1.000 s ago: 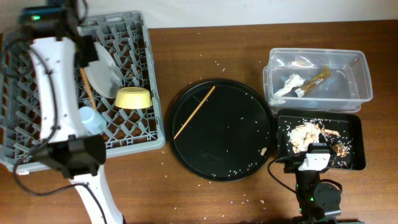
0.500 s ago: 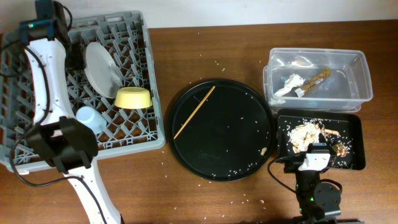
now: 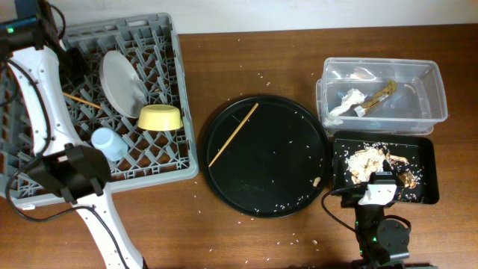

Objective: Sort waste into correct bins and load items into the dishwasher rack
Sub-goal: 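Insert the chopsticks into the rack with the left gripper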

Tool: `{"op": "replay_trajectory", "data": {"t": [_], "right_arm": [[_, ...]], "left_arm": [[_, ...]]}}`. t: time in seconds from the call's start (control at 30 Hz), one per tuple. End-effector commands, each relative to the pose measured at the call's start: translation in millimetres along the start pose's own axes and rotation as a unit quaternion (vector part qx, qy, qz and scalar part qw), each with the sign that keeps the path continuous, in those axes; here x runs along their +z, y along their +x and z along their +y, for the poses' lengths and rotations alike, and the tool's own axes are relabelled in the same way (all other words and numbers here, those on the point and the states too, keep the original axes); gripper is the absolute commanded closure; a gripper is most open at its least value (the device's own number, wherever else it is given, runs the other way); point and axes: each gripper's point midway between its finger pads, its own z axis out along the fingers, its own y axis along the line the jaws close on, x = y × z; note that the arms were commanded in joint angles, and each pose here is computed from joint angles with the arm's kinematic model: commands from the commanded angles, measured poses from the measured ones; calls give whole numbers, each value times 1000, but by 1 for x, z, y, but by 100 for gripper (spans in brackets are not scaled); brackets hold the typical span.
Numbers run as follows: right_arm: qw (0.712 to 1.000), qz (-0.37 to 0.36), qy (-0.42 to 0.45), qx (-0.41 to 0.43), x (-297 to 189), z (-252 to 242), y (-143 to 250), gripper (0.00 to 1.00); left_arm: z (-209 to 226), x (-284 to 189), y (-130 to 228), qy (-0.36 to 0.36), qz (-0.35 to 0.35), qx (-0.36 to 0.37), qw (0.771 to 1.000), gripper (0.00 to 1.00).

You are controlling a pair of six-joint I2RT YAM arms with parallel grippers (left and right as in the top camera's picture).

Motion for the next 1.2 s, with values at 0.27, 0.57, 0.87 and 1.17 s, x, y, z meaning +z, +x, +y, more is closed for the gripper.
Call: {"op": "replay_trajectory", "data": {"t": [0.27,0.57,0.87,1.17], "right_arm": [[1000,3,2,-2,0,-1,4,1],[1000,2,2,-2,0,-1,4,2],[1000,2,2,-2,0,-1,4,1],[1000,3,2,-2,0,-1,4,2]], "left_arm": [[-206,-94,132,132,0,327,936,58],[-278,86,325,75,166,566,804,55],[-257,-62,174,81,17,328,941,100],[-113,7,29,-73,-41,163,983,78]]}}
